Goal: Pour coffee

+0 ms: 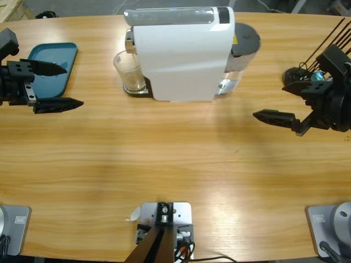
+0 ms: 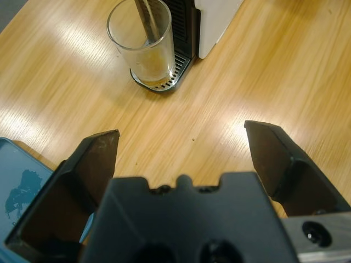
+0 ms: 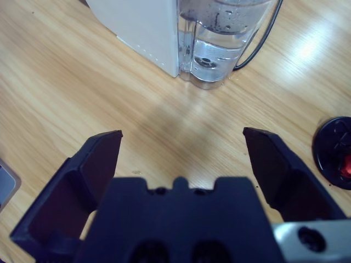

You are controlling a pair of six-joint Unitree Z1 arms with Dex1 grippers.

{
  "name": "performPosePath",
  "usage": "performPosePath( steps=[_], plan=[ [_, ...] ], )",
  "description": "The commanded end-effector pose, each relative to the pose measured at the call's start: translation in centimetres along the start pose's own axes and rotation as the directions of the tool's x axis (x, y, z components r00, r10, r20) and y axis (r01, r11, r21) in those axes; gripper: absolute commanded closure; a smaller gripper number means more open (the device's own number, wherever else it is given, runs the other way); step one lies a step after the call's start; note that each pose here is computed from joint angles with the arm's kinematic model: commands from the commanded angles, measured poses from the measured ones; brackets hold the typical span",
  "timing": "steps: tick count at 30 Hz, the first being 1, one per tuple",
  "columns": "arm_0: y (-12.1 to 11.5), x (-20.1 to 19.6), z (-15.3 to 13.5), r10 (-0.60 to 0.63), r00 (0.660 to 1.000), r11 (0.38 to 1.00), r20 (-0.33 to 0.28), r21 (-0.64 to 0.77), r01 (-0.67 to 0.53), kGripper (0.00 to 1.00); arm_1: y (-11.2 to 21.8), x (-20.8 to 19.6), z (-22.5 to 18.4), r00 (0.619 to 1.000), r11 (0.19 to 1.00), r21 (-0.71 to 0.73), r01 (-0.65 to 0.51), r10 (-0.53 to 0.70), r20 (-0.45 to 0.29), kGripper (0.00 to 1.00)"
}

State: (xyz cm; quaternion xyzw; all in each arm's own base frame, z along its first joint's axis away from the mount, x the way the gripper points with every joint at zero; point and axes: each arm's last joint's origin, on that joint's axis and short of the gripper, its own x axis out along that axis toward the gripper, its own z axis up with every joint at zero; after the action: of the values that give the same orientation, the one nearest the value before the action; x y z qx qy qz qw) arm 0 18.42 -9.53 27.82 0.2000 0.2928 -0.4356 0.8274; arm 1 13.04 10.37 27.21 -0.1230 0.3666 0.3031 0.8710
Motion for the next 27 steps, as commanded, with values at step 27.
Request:
performPosePath(
  steps=[27],
  plan=[
    [0.05,0.6,-1.27,0.02,0.999,1.0,-0.045,-0.016,-0.021,0.0,-0.15,1.05,-0.7,0.998,1.0,0.015,-0.005,0.006,-0.064,0.0]
  ],
)
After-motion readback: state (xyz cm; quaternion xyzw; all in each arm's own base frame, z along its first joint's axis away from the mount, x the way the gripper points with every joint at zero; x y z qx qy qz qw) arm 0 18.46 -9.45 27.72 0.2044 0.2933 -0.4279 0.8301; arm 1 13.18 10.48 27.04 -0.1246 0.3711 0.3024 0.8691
